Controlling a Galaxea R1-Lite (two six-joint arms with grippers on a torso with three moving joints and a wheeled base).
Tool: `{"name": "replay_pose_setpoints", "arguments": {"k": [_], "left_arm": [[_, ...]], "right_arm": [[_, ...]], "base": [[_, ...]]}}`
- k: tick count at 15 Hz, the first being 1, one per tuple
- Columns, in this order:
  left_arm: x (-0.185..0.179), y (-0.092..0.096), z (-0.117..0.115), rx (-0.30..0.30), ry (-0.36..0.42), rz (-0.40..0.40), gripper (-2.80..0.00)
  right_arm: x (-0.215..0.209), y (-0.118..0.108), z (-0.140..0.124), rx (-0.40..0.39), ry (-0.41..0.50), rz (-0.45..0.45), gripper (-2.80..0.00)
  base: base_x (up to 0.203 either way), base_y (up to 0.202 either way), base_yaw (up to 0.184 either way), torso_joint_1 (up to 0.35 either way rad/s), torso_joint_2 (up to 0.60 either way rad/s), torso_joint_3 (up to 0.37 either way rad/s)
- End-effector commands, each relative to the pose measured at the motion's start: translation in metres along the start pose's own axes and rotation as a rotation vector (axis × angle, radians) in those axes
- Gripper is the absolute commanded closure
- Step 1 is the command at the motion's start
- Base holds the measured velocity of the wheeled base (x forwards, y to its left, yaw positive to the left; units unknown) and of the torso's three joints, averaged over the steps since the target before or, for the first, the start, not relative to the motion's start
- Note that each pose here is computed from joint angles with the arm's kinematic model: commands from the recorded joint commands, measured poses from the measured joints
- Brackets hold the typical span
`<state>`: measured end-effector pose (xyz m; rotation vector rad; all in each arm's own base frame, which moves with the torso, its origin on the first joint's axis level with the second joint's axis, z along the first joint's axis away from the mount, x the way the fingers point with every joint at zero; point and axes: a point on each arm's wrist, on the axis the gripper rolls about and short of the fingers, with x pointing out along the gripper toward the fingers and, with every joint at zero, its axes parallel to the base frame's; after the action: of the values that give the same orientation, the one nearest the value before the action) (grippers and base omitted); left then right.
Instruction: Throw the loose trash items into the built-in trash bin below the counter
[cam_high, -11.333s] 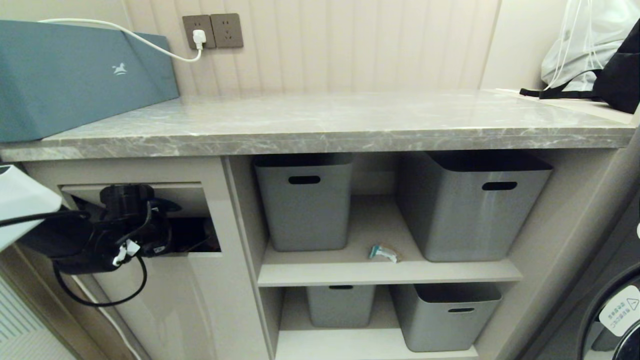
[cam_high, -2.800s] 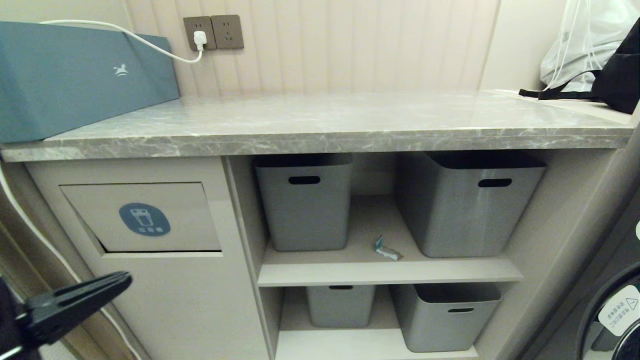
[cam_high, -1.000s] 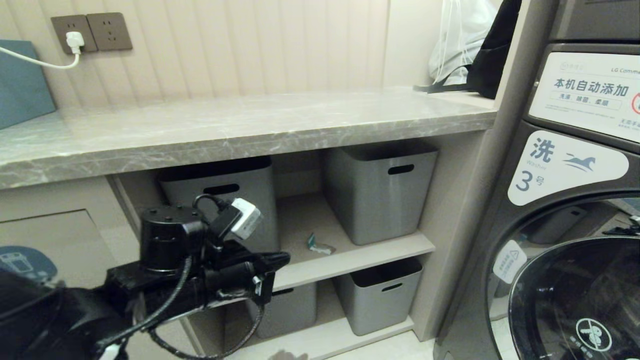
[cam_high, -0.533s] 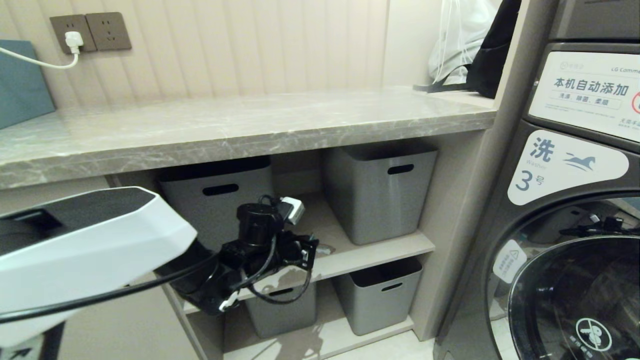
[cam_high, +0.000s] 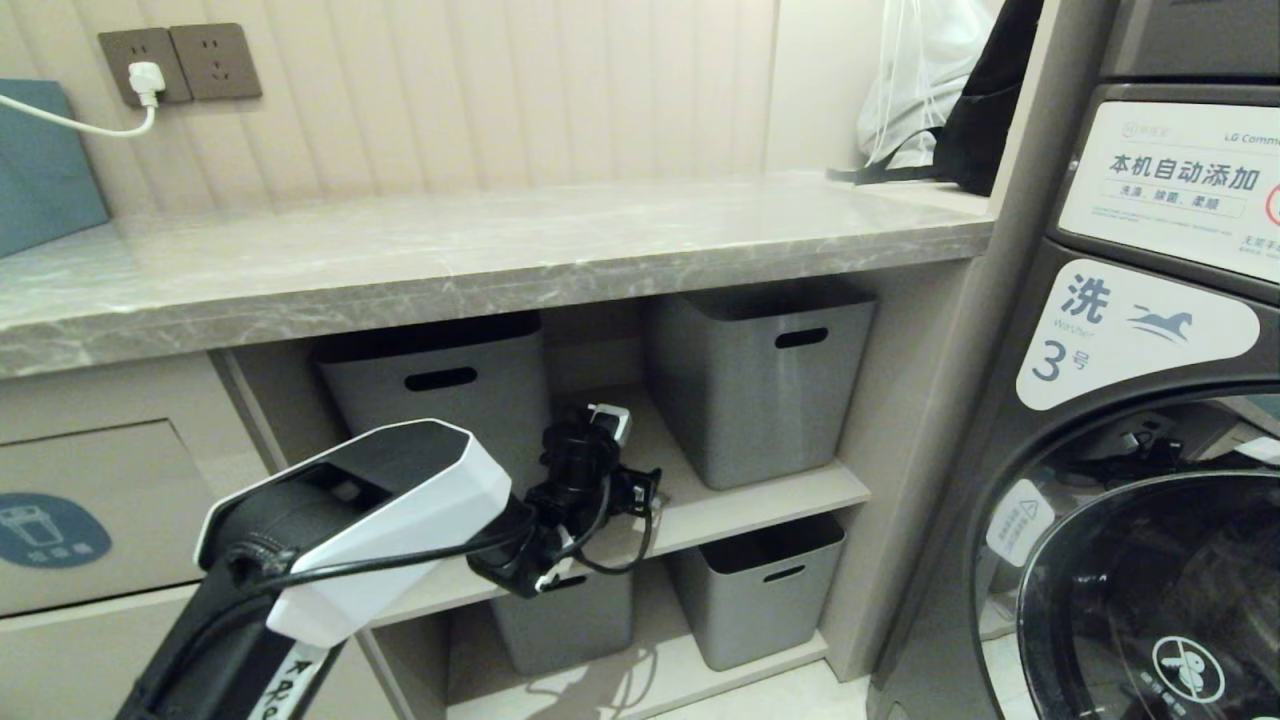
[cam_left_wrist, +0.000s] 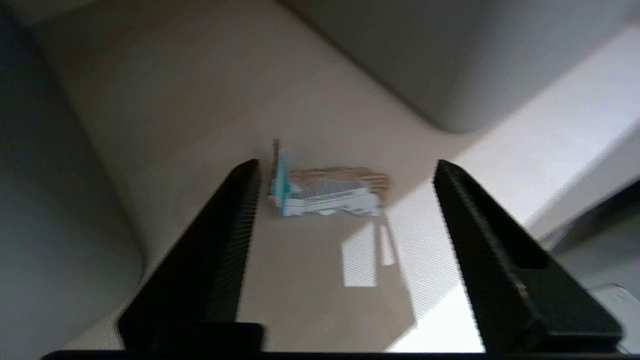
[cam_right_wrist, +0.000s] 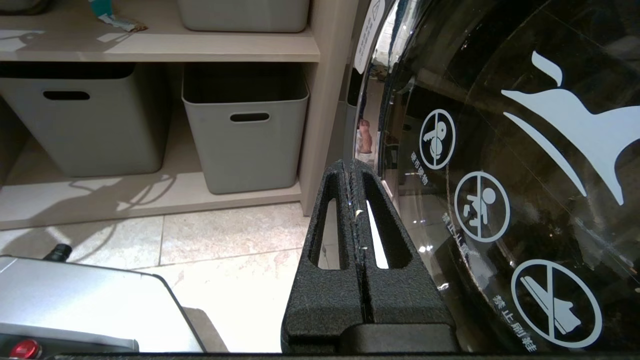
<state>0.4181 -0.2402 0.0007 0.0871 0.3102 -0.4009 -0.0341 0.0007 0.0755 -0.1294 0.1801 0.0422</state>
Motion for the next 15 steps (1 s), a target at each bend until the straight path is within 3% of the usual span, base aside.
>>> {"name": "replay_pose_setpoints", "arguments": {"k": [1, 12, 15], "left_arm": [[0.009, 0.003, -0.013, -0.002, 0.012, 0.011, -2.80], [0.040, 0.008, -0.013, -0.012, 0.061, 0.058, -2.80], [0.042, 0.009, -0.014, -0.011, 0.119, 0.108, -2.80]], "right_arm": [[0.000, 0.000, 0.000, -0.001, 0.005, 0.002, 0.00], [0.000, 0.000, 0.000, -0.002, 0.004, 0.000, 0.00], [0.000, 0.000, 0.000, -0.002, 0.005, 0.001, 0.00]], "base": [[0.000, 0.000, 0.000, 0.000, 0.00, 0.000], [0.000, 0.000, 0.000, 0.000, 0.00, 0.000], [0.000, 0.000, 0.000, 0.000, 0.00, 0.000]]}}
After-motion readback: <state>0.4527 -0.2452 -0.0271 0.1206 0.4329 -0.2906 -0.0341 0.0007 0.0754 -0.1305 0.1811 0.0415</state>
